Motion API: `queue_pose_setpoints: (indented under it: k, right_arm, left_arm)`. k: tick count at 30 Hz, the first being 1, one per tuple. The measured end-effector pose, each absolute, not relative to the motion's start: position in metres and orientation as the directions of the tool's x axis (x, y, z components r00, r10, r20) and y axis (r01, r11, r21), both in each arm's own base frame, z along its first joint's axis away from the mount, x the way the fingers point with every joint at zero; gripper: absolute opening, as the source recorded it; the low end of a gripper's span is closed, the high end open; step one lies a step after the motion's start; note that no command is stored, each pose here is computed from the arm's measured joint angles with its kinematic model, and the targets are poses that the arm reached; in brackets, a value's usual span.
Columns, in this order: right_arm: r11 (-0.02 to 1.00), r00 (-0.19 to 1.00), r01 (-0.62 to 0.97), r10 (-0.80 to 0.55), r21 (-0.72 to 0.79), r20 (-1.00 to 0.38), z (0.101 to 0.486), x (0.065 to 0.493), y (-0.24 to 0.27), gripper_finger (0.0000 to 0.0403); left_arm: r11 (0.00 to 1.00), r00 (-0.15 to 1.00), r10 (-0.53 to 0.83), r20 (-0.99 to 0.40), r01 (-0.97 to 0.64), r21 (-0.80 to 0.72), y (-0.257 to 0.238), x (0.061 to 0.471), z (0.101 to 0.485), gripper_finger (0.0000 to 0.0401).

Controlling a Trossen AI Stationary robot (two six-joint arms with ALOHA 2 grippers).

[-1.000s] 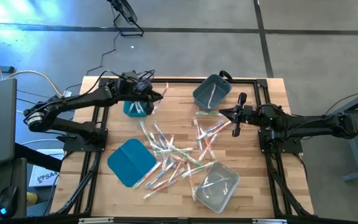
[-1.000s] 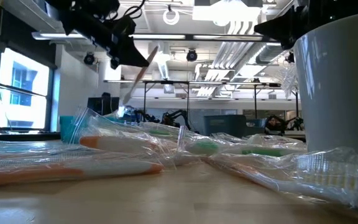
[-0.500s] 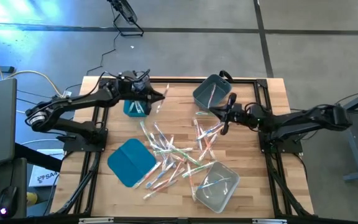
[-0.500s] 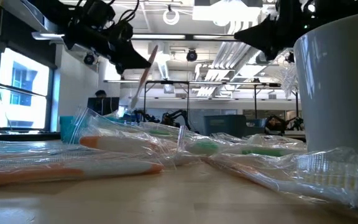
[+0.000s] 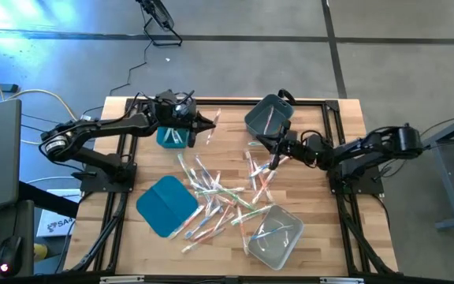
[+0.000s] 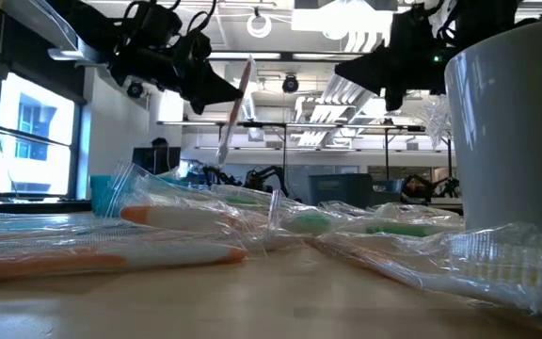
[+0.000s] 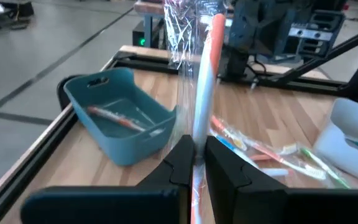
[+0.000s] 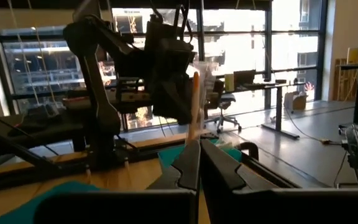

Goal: Pick & Place Toothbrushes
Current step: Put the orange toothbrush into the dark gray bin

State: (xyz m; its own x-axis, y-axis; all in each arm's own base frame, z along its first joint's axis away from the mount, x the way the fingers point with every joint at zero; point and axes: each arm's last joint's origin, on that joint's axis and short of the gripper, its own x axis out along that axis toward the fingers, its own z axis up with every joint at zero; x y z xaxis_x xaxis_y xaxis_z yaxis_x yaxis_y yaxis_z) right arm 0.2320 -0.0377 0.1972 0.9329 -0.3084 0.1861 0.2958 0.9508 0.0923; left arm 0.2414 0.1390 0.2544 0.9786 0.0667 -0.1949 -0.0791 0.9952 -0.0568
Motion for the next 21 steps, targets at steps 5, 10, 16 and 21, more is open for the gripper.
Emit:
queue_pose_setpoints:
  k: [5, 10, 16, 21]
  right_arm:
    - [0.944, 0.929, 0.319, -0.330, 0.087, 0.167, 0.198, 0.248, -0.044, 0.0003]
    - [0.909, 0.901, 0.406, -0.416, 0.092, 0.128, 0.192, 0.266, -0.051, 0.0003]
    - [0.890, 0.889, 0.445, -0.453, 0.105, 0.074, 0.178, 0.280, -0.056, 0.0019]
    - [0.894, 0.900, 0.418, -0.432, 0.161, 0.062, 0.174, 0.289, -0.057, 0.0079]
  left_arm:
    - [0.996, 0.975, 0.057, -0.214, -0.071, -0.062, 0.139, 0.248, 0.246, 0.0019]
    - [0.996, 0.976, 0.053, -0.212, -0.068, -0.065, 0.140, 0.252, 0.242, 0.0019]
    - [0.997, 0.988, 0.060, -0.141, -0.067, -0.044, 0.141, 0.253, 0.250, 0.0019]
    - [0.997, 0.989, 0.058, -0.135, -0.066, -0.051, 0.141, 0.254, 0.251, 0.0019]
